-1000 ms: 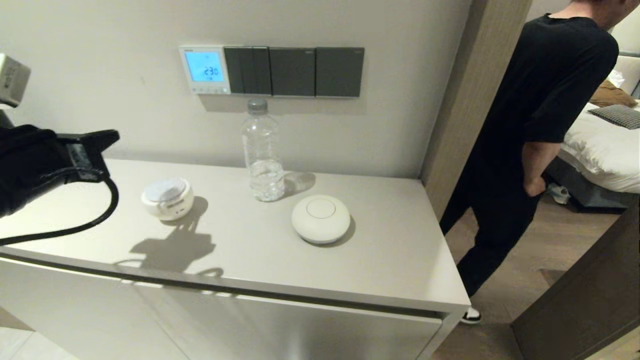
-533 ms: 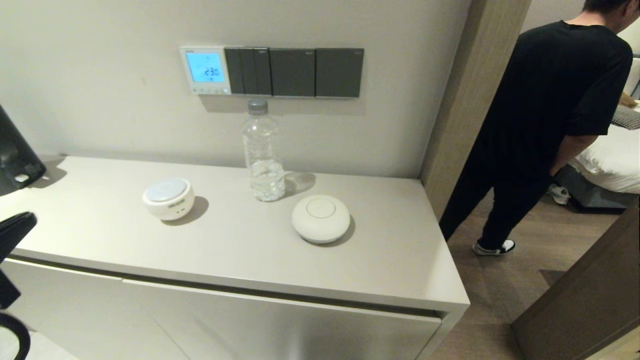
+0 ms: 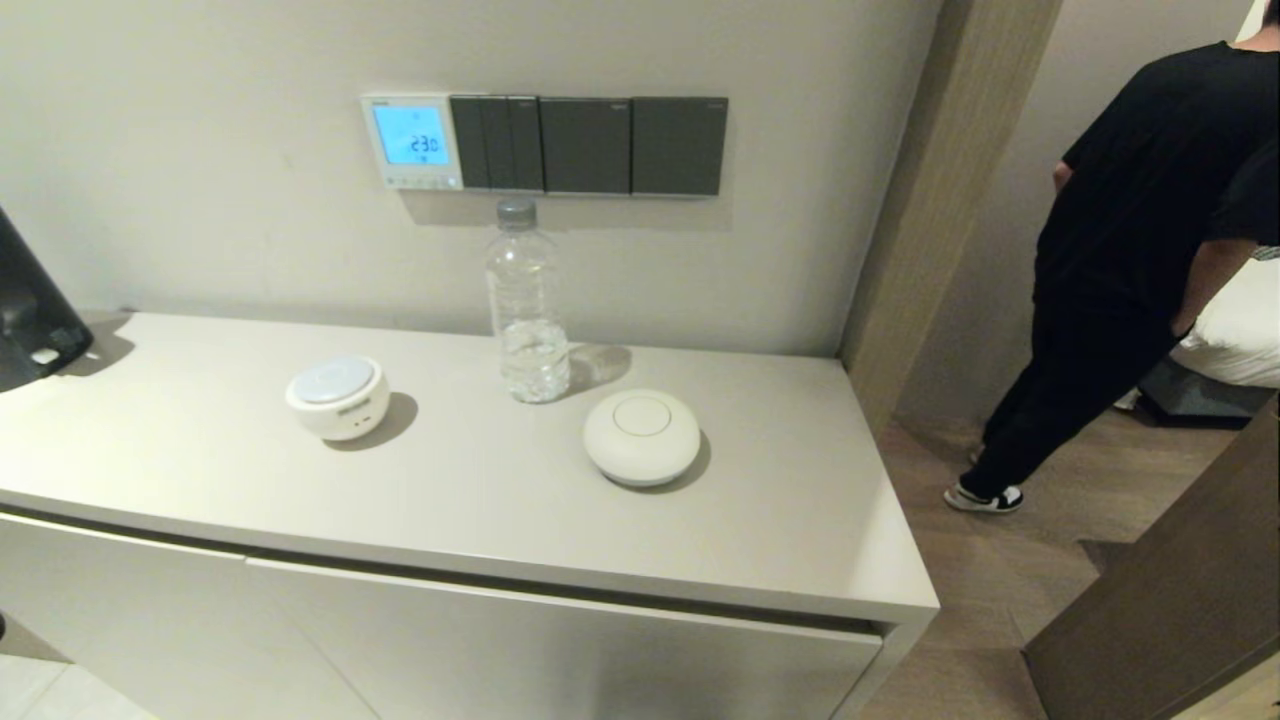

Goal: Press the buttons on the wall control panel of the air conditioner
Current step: Turn off the central air conditioner

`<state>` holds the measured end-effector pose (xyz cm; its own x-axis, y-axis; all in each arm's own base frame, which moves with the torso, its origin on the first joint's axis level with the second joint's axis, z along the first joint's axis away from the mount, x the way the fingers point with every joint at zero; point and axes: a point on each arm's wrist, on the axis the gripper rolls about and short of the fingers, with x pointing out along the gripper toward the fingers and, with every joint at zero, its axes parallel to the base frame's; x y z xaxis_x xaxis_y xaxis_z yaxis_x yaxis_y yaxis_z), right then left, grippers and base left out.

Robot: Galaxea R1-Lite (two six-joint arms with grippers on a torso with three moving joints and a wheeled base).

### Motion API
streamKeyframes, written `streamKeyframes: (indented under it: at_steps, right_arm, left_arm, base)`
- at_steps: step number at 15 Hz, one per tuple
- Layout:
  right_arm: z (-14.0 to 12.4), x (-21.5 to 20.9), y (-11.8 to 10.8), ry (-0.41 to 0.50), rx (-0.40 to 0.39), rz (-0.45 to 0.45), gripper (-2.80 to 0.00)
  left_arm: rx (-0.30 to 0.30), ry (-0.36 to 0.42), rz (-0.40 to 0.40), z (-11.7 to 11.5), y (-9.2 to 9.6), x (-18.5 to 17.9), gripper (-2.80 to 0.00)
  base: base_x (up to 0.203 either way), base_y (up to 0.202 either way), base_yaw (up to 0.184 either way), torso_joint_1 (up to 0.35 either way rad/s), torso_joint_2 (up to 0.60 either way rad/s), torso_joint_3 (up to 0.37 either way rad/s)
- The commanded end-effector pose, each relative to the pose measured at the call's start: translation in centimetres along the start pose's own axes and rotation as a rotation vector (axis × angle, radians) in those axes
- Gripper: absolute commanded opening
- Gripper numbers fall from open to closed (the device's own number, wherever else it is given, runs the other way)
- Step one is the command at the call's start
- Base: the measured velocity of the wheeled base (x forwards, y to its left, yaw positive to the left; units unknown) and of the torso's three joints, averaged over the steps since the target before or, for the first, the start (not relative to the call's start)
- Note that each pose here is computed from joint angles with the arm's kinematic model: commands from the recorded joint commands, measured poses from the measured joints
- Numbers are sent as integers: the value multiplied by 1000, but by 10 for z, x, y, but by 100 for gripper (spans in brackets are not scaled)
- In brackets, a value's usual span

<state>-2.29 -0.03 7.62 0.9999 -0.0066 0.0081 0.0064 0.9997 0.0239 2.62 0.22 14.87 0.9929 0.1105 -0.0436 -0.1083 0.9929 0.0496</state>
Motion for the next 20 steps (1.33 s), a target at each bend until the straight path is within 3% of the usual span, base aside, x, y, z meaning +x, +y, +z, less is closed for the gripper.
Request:
streamKeyframes:
  at_steps: [1,6,10,20]
  right_arm:
    - [-1,0,0,3,1,0,-280]
    - [-1,0,0,3,1,0,-280]
    - [-1,0,0,3,1,0,-280]
    - [-1,0,0,3,1,0,-280]
  left_arm:
    - [5,34,-6,-21,0,-4,-280]
    - [10,77,-7,-43,0,-9,-280]
    - [0,84,95,-52,1,-20,-280]
    - [-3,82,-61,-55,-3,-21,-280]
  base:
    - [0,0,0,0,0,0]
    - [0,0,0,0,0,0]
    - [0,0,0,0,0,0]
    - [0,0,0,0,0,0]
